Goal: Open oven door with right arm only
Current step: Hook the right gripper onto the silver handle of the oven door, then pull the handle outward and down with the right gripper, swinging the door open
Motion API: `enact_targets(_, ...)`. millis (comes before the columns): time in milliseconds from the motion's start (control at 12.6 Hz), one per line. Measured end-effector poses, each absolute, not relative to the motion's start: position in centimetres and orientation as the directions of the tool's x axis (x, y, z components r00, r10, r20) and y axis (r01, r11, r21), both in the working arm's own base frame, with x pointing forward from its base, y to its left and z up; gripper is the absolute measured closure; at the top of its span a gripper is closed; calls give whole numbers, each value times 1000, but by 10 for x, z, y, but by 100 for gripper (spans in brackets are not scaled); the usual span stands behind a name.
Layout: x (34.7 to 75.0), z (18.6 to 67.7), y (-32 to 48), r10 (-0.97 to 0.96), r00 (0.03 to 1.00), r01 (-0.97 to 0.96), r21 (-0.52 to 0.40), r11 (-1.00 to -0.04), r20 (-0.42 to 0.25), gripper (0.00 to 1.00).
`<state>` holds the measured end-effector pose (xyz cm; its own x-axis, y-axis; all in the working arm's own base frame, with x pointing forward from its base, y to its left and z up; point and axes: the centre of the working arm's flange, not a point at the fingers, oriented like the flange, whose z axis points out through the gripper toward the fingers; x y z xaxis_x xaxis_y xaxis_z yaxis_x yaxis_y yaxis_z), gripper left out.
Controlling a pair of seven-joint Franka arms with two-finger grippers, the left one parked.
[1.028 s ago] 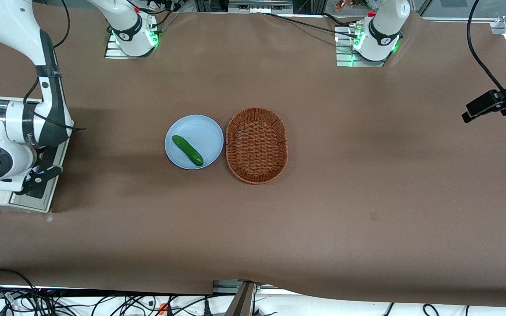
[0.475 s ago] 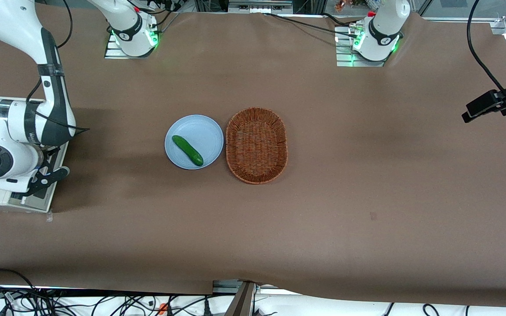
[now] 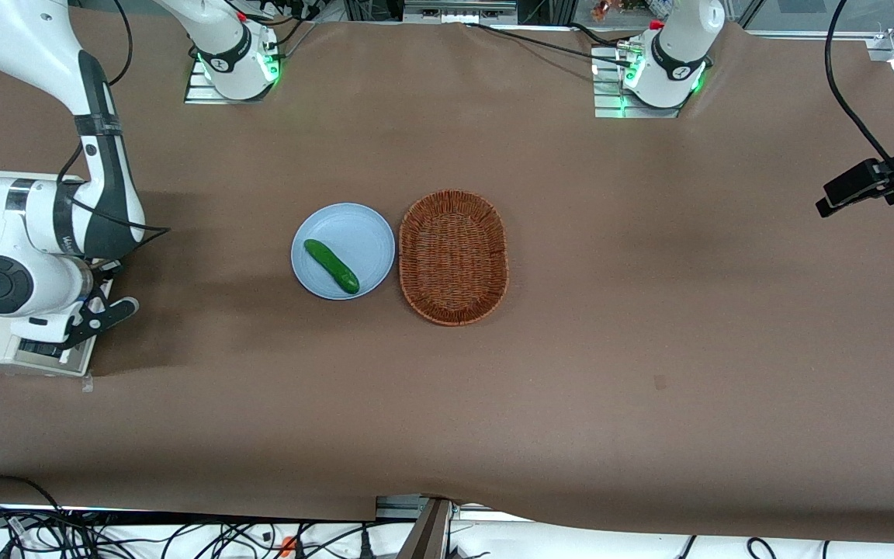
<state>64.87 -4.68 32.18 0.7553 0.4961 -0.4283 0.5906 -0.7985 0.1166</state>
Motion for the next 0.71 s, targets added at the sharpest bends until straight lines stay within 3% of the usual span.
enact_targets(712, 654, 270, -19, 500, 790, 540, 17, -842, -355, 99)
